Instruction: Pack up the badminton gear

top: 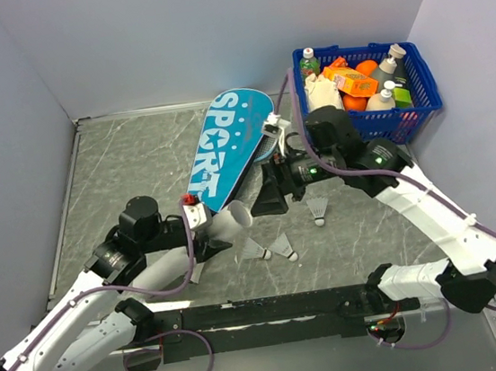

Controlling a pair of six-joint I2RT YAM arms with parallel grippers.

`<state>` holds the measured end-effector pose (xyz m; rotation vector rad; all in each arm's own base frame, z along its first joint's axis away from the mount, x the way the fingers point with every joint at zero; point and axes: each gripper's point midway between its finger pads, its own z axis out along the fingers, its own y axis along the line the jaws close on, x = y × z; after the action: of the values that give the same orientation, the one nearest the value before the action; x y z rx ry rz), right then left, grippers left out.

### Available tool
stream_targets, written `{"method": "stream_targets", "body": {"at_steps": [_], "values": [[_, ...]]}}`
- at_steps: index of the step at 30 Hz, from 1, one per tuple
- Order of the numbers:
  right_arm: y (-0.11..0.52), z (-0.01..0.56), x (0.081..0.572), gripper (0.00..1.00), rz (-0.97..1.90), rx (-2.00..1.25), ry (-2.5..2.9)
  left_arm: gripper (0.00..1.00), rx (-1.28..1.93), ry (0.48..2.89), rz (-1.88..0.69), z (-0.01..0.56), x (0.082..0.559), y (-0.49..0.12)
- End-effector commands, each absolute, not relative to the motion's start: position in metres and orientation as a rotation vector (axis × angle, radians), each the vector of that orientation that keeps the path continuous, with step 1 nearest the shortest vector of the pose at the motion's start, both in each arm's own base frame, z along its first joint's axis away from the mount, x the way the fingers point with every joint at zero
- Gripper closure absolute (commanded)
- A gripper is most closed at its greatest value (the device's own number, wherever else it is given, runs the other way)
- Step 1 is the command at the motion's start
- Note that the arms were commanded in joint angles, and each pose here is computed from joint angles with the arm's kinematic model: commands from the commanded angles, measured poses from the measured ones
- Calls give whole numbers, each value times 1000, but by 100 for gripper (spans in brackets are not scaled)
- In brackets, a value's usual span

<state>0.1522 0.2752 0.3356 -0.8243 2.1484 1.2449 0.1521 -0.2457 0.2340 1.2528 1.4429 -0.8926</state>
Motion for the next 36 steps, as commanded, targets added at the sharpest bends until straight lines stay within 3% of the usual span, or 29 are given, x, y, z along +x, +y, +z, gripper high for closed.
{"method": "stream_targets", "body": {"at_steps": [1,13,26,36], "values": [[290,353,153,14,1288,-885,2055,96,1231,1394,-883,250,158,-251],[313,341,152,39,1366,-925,2080,96,1226,1444,-849,239,168,-255],[333,328,145,51,1388,-956,2118,96,1200,1445,-826,246,170,-253],[333,326,152,51,1328,-914,2119,97,1194,1425,-826,253,165,-249]]}}
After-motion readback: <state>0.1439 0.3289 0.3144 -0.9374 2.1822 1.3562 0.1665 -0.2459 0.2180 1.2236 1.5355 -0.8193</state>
